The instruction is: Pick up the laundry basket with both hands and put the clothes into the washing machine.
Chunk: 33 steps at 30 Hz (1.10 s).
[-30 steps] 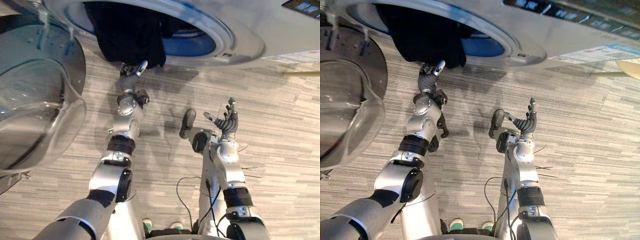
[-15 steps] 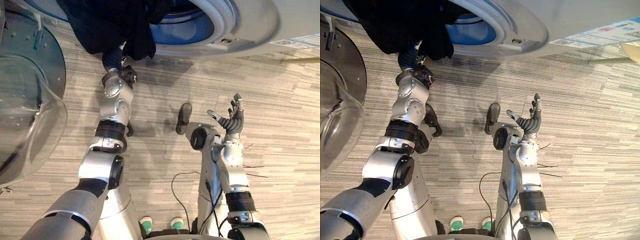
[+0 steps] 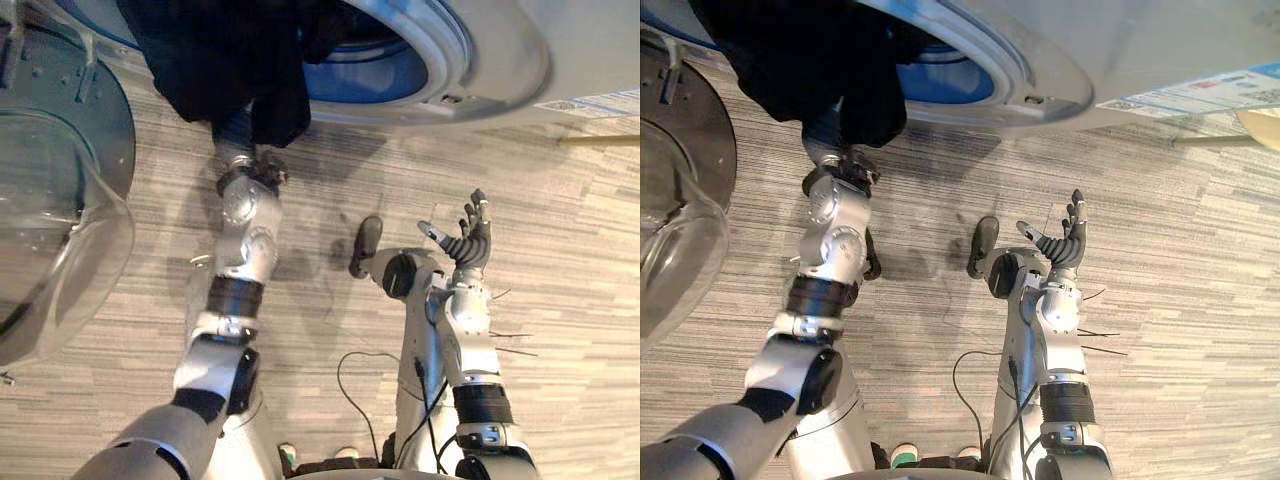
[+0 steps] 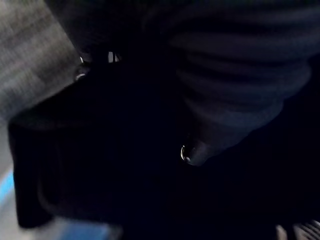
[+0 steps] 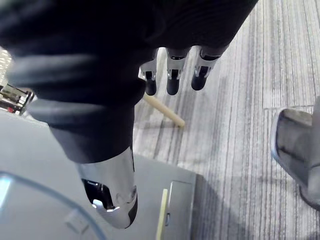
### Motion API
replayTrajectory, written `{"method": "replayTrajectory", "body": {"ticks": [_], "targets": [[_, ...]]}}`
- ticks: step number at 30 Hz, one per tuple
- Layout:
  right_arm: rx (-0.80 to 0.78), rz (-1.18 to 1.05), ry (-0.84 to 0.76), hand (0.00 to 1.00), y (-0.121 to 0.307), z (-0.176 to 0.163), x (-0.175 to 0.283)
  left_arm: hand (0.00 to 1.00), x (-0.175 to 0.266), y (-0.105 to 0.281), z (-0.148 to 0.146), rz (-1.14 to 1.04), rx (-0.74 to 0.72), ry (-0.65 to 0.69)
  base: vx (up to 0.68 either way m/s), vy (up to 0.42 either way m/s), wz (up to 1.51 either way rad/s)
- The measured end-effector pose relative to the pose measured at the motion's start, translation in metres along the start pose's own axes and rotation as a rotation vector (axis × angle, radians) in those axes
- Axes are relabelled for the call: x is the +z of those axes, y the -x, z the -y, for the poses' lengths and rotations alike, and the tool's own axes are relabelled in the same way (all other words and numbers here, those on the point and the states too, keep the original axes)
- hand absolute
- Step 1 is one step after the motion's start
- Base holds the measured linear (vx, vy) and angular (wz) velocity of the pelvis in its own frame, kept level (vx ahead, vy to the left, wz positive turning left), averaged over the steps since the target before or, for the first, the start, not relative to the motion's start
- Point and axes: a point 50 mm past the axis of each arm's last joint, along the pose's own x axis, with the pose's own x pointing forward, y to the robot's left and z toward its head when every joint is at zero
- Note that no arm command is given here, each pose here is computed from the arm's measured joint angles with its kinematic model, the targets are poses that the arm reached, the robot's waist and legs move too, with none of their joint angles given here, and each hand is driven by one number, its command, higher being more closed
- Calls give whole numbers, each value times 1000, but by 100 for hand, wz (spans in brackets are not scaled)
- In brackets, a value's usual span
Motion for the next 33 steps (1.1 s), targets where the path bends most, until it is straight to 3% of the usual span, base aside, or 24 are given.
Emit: {"method": "replayTrajectory", "body": {"ticks": [4, 8, 13, 18, 19, 25, 30, 33], "targets": [[-5, -18, 11, 0, 3, 3, -5, 100, -3, 9, -5, 6, -7, -60, 25, -13, 15], [0, -7, 22, 0, 1, 5, -3, 100, 12, 7, 12, 94, -90, -123, 13, 1, 1], [28, 12, 21, 0, 0, 0, 0, 100, 62, -34, 53, 310, -202, -273, 3, 10, -3], [46, 55, 10, 0, -3, -2, 8, 100, 105, -61, 73, 469, -219, -427, -20, 30, -15], [49, 72, 7, 0, -5, -3, 11, 0, 114, -65, 76, 499, -217, -460, -18, 33, -17], [79, 129, -6, 0, -9, -7, 21, 0, 142, -86, 86, 648, -173, -823, -18, 49, -23], [84, 148, -5, 0, -10, -5, 23, 0, 154, -99, 95, 675, -185, -996, -13, 56, -17], [107, 173, -8, 0, -9, -5, 29, 0, 151, -105, 97, 700, -174, -1285, -14, 45, -4]]}}
